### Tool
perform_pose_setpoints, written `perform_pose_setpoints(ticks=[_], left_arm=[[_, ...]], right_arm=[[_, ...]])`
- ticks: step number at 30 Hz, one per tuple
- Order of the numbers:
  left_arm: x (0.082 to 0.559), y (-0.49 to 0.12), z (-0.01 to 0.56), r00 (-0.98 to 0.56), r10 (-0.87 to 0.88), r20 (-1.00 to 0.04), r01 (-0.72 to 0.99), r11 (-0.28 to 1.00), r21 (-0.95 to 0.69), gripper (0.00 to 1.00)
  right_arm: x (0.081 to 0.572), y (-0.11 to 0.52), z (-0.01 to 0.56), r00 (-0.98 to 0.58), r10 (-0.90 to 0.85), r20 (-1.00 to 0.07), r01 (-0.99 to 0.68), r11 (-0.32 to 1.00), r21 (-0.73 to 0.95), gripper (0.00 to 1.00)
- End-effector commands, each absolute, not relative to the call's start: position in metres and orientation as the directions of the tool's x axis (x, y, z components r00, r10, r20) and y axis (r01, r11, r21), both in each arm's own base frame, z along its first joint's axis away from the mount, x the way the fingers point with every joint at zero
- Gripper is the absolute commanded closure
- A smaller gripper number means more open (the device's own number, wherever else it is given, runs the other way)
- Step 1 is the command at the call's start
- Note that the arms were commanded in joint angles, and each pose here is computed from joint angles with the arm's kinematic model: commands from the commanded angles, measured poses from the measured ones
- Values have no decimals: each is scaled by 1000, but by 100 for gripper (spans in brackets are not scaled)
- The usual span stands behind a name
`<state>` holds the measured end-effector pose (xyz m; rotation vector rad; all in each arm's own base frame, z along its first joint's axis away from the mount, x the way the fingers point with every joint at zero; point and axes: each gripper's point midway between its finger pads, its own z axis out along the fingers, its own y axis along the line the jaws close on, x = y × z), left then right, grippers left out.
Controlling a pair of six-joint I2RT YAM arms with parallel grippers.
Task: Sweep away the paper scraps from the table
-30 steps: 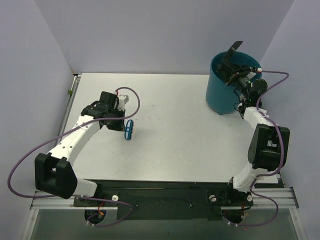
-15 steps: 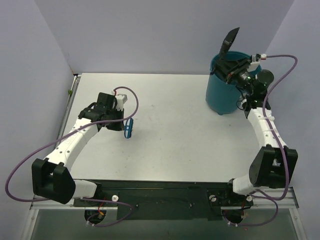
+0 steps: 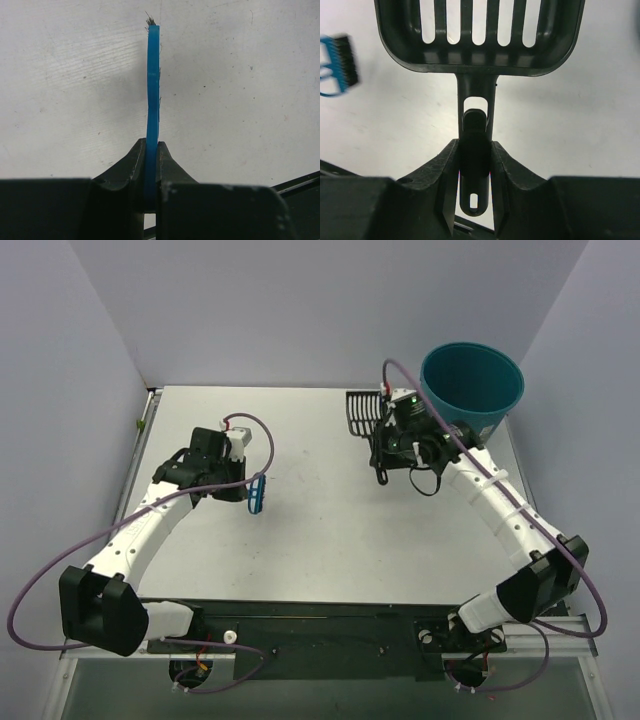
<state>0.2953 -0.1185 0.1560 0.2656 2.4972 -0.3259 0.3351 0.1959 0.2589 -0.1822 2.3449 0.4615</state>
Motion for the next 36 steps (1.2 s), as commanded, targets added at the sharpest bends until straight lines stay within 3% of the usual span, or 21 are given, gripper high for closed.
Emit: perform_pose_setpoints(ticks=[1, 12, 23, 25, 26, 28, 29, 30, 36], left_arm=[[306, -122, 171, -753, 79, -654, 263, 946, -189, 100], [307, -130, 162, -778, 76, -624, 272, 936, -225, 100], [307, -130, 158, -784, 79, -615, 271, 936, -225, 100], [307, -130, 158, -784, 79, -616, 271, 936, -224, 100], [308, -130, 159, -783, 79, -617, 272, 936, -225, 100], [307, -130, 156, -788, 80, -611, 270, 936, -225, 100], [306, -130, 156, -788, 80, -611, 271, 936, -226, 100], [306, -130, 156, -789, 81, -609, 271, 936, -226, 100], [307, -130, 157, -787, 82, -612, 272, 935, -226, 100]], right_arm=[[313, 153, 190, -790, -224, -571, -223, 972, -73, 100], [290, 174, 75, -863, -229, -451, -206, 973, -101, 100], [328, 208, 76, -863, -212, -459, -206, 976, -64, 99], [337, 215, 80, -860, -207, -465, -201, 978, -65, 86], [339, 215, 83, -860, -198, -470, -190, 980, -65, 74], [345, 215, 92, -849, -184, -495, -174, 983, -66, 39], [346, 215, 98, -841, -181, -510, -172, 983, -65, 33], [346, 214, 99, -839, -181, -513, -170, 983, -68, 20], [334, 195, 110, -801, -180, -572, -161, 983, -84, 23]])
